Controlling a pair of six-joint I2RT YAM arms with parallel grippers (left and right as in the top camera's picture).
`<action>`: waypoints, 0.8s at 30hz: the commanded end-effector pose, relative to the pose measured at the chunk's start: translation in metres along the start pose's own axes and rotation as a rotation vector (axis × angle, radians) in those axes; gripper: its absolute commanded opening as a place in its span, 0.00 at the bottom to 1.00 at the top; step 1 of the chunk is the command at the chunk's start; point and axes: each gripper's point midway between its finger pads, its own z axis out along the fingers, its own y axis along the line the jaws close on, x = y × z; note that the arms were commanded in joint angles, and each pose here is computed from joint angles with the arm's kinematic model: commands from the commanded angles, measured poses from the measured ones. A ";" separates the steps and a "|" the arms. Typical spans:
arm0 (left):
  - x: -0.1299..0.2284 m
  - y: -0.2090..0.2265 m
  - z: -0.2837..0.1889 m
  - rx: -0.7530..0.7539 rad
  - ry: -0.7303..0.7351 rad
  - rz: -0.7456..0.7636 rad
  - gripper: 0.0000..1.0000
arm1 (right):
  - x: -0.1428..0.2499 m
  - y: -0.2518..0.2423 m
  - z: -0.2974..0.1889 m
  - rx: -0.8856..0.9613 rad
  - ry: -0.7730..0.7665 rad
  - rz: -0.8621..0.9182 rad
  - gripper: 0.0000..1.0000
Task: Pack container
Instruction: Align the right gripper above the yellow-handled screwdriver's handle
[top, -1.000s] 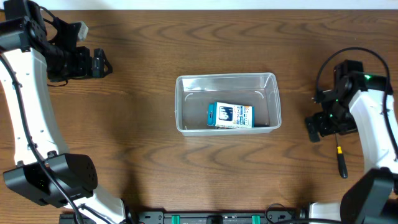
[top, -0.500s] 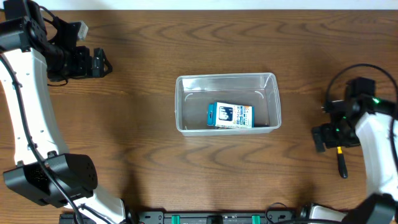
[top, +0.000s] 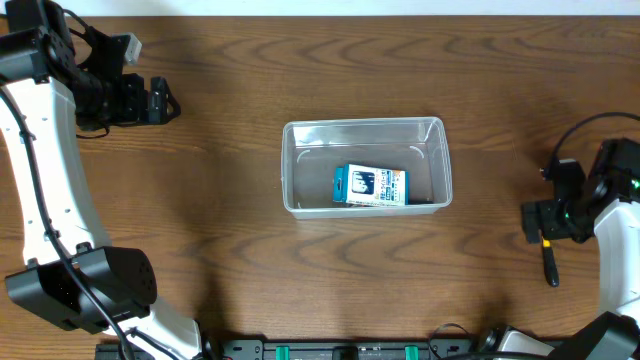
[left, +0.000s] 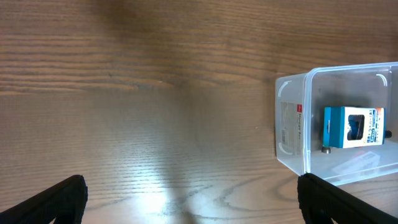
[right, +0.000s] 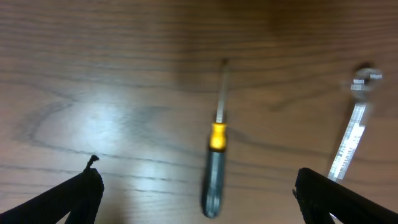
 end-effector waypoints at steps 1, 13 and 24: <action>0.001 0.002 -0.001 -0.008 0.002 -0.004 0.98 | -0.001 0.016 0.007 -0.111 -0.059 -0.033 0.99; 0.002 0.002 -0.001 -0.008 0.004 -0.005 0.98 | 0.011 -0.001 0.022 -0.055 -0.050 0.023 0.99; 0.003 0.001 -0.001 -0.006 0.010 -0.008 0.98 | 0.026 -0.017 0.025 0.018 0.008 0.108 0.99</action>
